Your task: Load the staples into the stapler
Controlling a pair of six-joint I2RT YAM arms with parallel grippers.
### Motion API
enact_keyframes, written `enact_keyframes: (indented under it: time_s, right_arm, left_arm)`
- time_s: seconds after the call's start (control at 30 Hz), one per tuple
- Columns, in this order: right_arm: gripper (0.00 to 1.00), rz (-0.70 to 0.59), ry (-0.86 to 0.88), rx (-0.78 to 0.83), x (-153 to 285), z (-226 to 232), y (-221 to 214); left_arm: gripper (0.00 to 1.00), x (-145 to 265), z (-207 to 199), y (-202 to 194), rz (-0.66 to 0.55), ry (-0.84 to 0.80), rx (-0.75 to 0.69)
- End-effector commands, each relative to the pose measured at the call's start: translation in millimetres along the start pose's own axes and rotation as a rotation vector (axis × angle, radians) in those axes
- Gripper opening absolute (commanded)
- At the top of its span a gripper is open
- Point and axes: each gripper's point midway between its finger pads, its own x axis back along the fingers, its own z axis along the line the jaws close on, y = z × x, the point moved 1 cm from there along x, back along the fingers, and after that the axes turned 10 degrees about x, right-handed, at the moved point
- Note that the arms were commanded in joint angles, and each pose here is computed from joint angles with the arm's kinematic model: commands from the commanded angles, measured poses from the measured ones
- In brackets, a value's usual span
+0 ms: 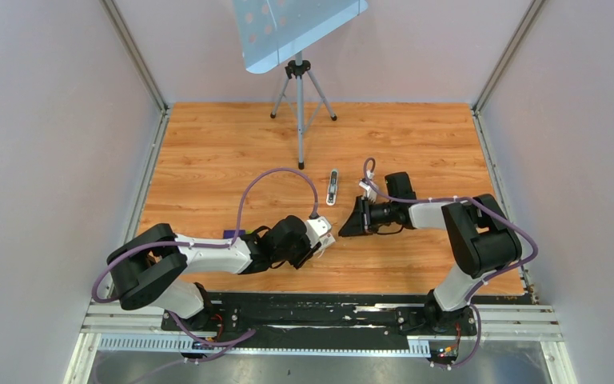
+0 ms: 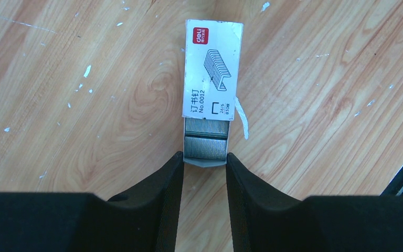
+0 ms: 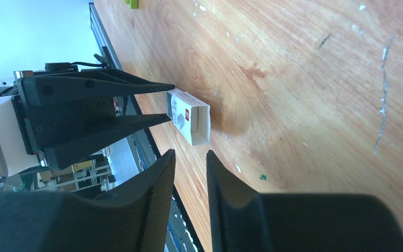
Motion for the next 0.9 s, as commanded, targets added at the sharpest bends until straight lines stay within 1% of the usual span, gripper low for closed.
enact_keyframes:
  time_s: [0.0,0.13,0.5,0.6,0.87]
  right_arm:
    - [0.34,0.001,0.039,0.022,-5,8,5]
    - [0.35,0.003,0.04,0.026,-12,7,12]
    - [0.35,0.052,0.06,0.019,-31,4,13]
    - [0.32,0.063,0.066,0.02,-34,5,12]
    - [0.21,0.085,0.084,0.011,-38,4,7]
  left_arm:
    - [0.36,2,-4,-3,-0.005,-0.019,-0.003]
    - [0.36,2,-4,-3,-0.006,-0.022,0.0]
    - [0.36,0,-5,-5,-0.005,-0.029,-0.003]
    - [0.36,0,-5,-5,-0.004,-0.029,-0.004]
    - [0.36,-1,-5,-5,-0.003,-0.026,-0.009]
